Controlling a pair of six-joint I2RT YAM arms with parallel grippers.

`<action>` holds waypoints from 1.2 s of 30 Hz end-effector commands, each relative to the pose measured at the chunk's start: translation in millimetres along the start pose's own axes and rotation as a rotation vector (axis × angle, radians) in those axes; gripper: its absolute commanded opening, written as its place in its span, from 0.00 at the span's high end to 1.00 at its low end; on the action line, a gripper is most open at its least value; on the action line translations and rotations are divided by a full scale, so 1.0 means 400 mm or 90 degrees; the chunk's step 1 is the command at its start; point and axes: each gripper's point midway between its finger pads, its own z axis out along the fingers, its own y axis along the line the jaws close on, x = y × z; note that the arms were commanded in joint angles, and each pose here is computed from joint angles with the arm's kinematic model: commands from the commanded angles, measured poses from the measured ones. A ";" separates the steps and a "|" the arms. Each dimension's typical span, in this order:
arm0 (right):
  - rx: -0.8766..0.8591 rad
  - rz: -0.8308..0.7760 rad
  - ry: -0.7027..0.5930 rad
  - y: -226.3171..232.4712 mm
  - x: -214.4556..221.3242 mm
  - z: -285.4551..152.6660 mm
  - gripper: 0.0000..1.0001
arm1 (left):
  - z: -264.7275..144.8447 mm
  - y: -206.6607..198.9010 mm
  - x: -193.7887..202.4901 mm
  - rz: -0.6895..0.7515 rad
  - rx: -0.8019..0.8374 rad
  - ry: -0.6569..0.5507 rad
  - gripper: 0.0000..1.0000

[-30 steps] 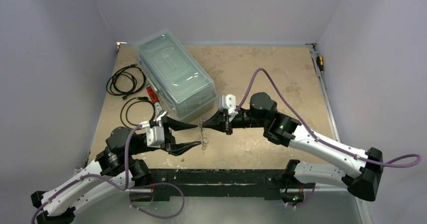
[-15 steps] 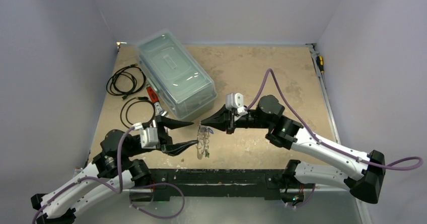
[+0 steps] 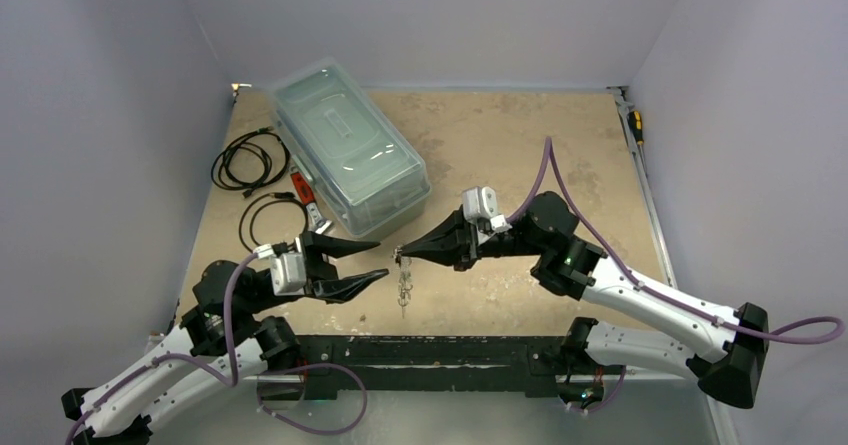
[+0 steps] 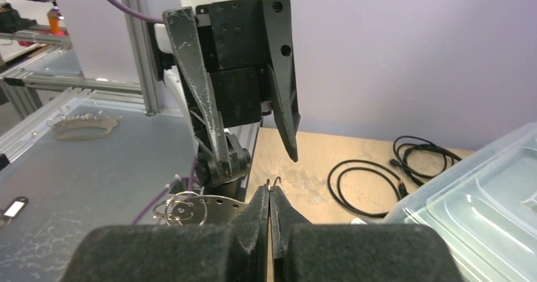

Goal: Put the keys on the keyring

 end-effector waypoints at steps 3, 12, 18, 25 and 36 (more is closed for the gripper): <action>-0.048 -0.023 -0.066 0.036 -0.076 0.000 1.00 | 0.011 -0.018 -0.029 0.004 0.034 -0.028 0.57; -0.075 -0.017 -0.071 0.046 -0.072 0.013 1.00 | 0.025 -0.031 -0.016 -0.020 0.055 -0.019 0.64; -0.082 -0.014 -0.071 0.045 -0.067 0.020 1.00 | 0.028 -0.030 -0.012 -0.026 0.055 -0.018 0.71; -0.087 -0.015 -0.073 0.044 -0.065 0.025 1.00 | 0.035 -0.017 0.004 -0.031 0.039 -0.001 0.80; -0.099 -0.012 -0.074 0.048 -0.063 0.030 1.00 | 0.038 -0.015 0.011 -0.029 0.040 0.007 0.85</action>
